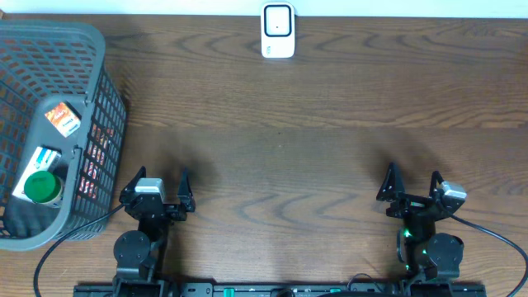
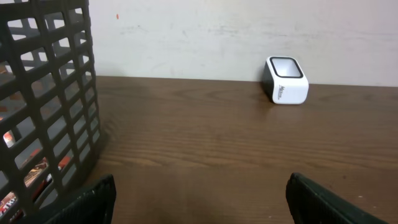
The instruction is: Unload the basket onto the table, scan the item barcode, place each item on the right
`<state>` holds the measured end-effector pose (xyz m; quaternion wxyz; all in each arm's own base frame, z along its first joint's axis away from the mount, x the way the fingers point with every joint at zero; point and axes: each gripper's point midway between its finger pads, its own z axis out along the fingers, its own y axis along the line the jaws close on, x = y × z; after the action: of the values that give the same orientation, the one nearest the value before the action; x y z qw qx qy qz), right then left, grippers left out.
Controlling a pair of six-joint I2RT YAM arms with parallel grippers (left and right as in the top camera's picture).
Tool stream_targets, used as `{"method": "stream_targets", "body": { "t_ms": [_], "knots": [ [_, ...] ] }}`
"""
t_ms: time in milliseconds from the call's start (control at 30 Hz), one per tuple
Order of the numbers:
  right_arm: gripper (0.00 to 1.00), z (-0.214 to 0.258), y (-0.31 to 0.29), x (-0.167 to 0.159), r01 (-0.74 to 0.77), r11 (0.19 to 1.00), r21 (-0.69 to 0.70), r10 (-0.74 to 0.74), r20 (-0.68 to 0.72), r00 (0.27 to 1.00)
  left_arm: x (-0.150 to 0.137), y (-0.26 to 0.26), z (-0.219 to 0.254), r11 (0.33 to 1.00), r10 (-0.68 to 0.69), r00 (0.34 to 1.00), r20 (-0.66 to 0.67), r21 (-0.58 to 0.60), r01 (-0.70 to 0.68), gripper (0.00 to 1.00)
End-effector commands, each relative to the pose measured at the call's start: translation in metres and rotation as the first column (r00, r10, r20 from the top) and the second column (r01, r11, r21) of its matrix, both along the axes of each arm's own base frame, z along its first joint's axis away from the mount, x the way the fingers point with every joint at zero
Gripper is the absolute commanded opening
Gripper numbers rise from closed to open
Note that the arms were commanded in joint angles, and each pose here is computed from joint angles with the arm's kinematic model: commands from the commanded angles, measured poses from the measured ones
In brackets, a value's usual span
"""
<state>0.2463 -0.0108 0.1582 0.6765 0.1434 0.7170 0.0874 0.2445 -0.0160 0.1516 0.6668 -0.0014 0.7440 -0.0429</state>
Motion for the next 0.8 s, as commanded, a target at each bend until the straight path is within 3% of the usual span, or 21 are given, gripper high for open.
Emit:
{"method": "stream_targets", "body": {
  "t_ms": [0,200,333,400,600,767],
  "knots": [
    [0.99,0.000,-0.002,0.000,0.009,1.000,-0.011,-0.009,0.000,1.000,-0.001,0.007,-0.016,0.999,0.035,0.998,-0.049,0.015,-0.034,0.87],
    [0.99,0.000,-0.002,0.000,0.008,1.000,-0.011,-0.008,0.000,1.000,-0.001,0.002,-0.015,1.000,0.011,0.999,-0.051,-0.016,-0.011,0.87],
    [0.99,0.000,-0.002,0.000,0.008,1.000,-0.011,-0.008,0.000,1.000,-0.010,-0.045,-0.006,0.964,-0.267,0.963,-0.040,-0.006,0.267,0.87],
    [0.99,0.000,-0.002,0.000,0.008,1.000,-0.011,-0.008,0.000,1.000,-0.013,-0.054,-0.002,0.948,-0.319,0.947,-0.041,-0.014,0.318,0.87],
    [0.99,0.000,-0.002,0.000,0.008,1.000,-0.011,-0.008,0.000,1.000,-0.014,-0.064,-0.001,0.926,-0.378,0.921,-0.095,-0.043,0.376,0.87],
    [0.99,0.000,-0.002,0.000,0.008,1.000,-0.011,-0.008,0.000,1.000,-0.010,-0.069,0.043,0.914,-0.405,0.912,-0.069,-0.039,0.403,0.87]
  ]
}}
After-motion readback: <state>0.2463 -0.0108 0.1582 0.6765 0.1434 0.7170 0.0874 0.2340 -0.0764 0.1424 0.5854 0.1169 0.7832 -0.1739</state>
